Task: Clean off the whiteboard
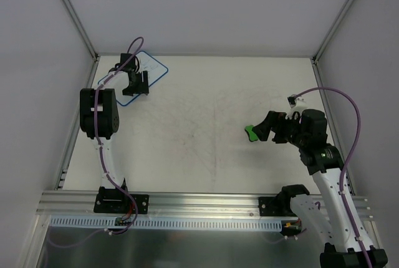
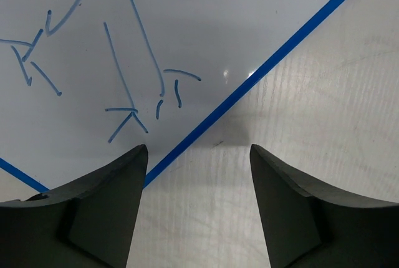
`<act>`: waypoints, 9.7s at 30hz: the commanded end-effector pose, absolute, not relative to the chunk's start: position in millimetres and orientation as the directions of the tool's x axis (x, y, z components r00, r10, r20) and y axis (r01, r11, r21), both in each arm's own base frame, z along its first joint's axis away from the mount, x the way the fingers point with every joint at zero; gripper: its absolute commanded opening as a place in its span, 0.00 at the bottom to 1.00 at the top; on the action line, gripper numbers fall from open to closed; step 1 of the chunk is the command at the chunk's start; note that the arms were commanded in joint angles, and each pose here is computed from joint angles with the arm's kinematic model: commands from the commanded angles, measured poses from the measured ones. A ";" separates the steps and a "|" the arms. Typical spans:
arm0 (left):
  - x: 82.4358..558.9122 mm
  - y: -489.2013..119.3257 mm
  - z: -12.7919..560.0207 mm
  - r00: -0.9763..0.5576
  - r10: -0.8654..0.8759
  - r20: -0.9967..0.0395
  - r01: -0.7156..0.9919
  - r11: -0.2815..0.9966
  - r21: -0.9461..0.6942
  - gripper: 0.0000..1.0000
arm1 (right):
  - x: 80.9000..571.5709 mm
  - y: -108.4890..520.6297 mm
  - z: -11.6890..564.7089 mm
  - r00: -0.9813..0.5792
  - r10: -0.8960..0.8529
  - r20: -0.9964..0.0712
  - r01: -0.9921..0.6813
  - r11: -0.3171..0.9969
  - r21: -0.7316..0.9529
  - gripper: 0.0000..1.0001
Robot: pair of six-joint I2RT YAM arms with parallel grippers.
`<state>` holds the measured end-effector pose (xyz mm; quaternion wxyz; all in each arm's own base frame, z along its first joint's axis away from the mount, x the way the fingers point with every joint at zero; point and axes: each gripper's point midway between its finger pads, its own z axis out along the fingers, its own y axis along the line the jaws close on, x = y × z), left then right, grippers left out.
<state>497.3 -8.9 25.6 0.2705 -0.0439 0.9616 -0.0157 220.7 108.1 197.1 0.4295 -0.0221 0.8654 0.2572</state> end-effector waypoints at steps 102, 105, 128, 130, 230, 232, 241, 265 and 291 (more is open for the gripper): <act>300.8 -124.6 76.4 -0.903 -0.188 -0.387 -0.117 0.973 -0.199 0.81 | 295.2 182.5 86.0 -0.859 -0.151 -0.489 -0.174 0.985 0.002 0.00; 324.5 -124.3 72.3 -0.895 -0.191 -0.403 -0.127 0.976 -0.179 0.76 | 291.2 198.1 93.5 -0.841 -0.179 -0.511 -0.201 0.979 -0.012 0.01; 360.9 -136.2 6.4 -0.960 -0.202 -0.194 -0.152 0.958 -0.244 0.01 | 251.5 274.8 84.9 -0.836 -0.315 -0.450 -0.392 0.916 0.086 0.00; 350.5 -137.7 1.8 -0.959 -0.232 -0.160 -0.188 0.949 -0.252 0.00 | 250.3 277.4 81.5 -0.841 -0.315 -0.441 -0.390 0.917 0.088 0.00; 283.3 -175.4 -3.3 -0.962 -0.249 -0.113 -0.217 0.947 -0.237 0.00 | 218.3 218.1 13.0 -0.925 -0.297 -0.238 -0.286 0.955 -0.082 0.00; 286.1 -172.4 -3.0 -0.959 -0.257 -0.117 -0.224 0.945 -0.237 0.00 | 216.7 199.5 9.7 -0.940 -0.260 -0.223 -0.243 0.965 -0.101 0.00; 294.3 -170.7 -0.6 -0.955 -0.273 -0.115 -0.237 0.937 -0.256 0.00 | 208.3 167.0 12.8 -0.946 -0.235 -0.221 -0.210 0.969 -0.132 0.00; 303.3 -177.3 4.7 -0.949 -0.294 -0.116 -0.252 0.925 -0.282 0.00 | 189.9 275.6 34.4 -0.804 -0.510 -0.305 -0.546 0.837 0.040 0.00; 322.2 -172.4 29.8 -0.946 -0.276 -0.167 -0.206 0.915 -0.346 0.25 | 168.2 233.4 17.6 -0.787 -0.597 -0.156 -0.590 0.802 -0.093 0.00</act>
